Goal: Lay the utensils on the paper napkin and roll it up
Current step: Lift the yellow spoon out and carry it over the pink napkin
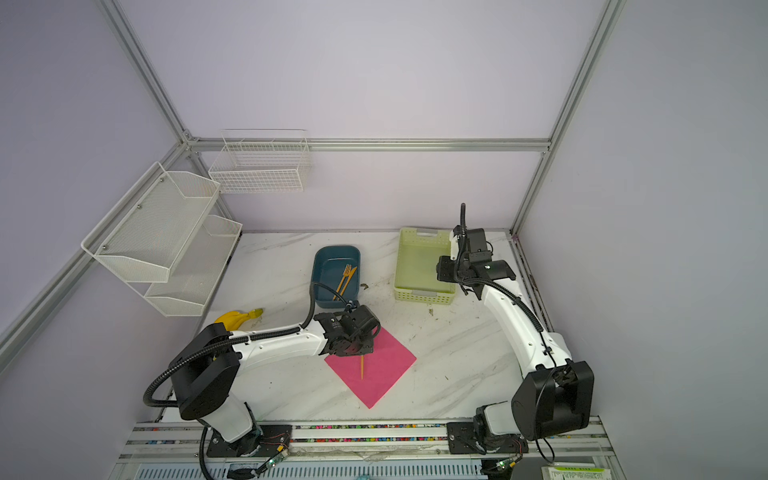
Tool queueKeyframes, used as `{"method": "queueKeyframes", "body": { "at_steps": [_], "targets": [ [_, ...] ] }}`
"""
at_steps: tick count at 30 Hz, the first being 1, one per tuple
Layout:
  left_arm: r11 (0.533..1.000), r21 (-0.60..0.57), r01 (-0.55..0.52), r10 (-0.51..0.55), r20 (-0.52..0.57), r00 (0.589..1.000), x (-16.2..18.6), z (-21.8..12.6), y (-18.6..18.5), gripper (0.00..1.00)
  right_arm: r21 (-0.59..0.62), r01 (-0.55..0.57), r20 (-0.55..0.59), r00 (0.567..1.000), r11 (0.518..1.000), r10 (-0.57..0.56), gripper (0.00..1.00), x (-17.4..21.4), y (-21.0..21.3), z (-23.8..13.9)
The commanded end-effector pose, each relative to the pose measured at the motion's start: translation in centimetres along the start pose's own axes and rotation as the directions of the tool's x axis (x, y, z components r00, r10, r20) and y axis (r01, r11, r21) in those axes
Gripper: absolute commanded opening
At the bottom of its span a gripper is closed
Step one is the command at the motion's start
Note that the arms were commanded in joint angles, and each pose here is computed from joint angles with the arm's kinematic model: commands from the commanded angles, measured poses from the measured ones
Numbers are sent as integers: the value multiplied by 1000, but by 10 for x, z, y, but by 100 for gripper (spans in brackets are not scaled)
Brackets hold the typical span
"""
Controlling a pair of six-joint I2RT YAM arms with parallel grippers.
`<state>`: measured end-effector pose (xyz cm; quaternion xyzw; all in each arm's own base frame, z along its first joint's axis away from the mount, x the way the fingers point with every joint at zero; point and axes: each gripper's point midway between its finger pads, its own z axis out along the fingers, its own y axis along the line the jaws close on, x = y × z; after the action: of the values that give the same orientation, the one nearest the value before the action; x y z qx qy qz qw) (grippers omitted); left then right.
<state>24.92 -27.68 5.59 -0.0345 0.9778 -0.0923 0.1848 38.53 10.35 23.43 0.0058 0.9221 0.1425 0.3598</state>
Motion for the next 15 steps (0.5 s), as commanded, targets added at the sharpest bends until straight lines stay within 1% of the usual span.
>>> {"method": "queueKeyframes", "body": {
  "at_steps": [1, 8, 15],
  "targets": [
    [1000, -20, 14, -14, 12, 1000, 3, 8, 8, 0, -15, 20, -3, 1000, 1000, -20, 41, 3, 4, -6],
    [999, -48, 7, -7, -4, 1000, 8, 16, 14, 0, -15, 22, -7, 1000, 1000, -22, 41, 4, 4, -5],
    [998, -60, -5, 4, -8, 1000, 6, 20, 12, 0, -14, 23, -12, 1000, 1000, -23, 41, 6, 3, -5]
  ]
}}
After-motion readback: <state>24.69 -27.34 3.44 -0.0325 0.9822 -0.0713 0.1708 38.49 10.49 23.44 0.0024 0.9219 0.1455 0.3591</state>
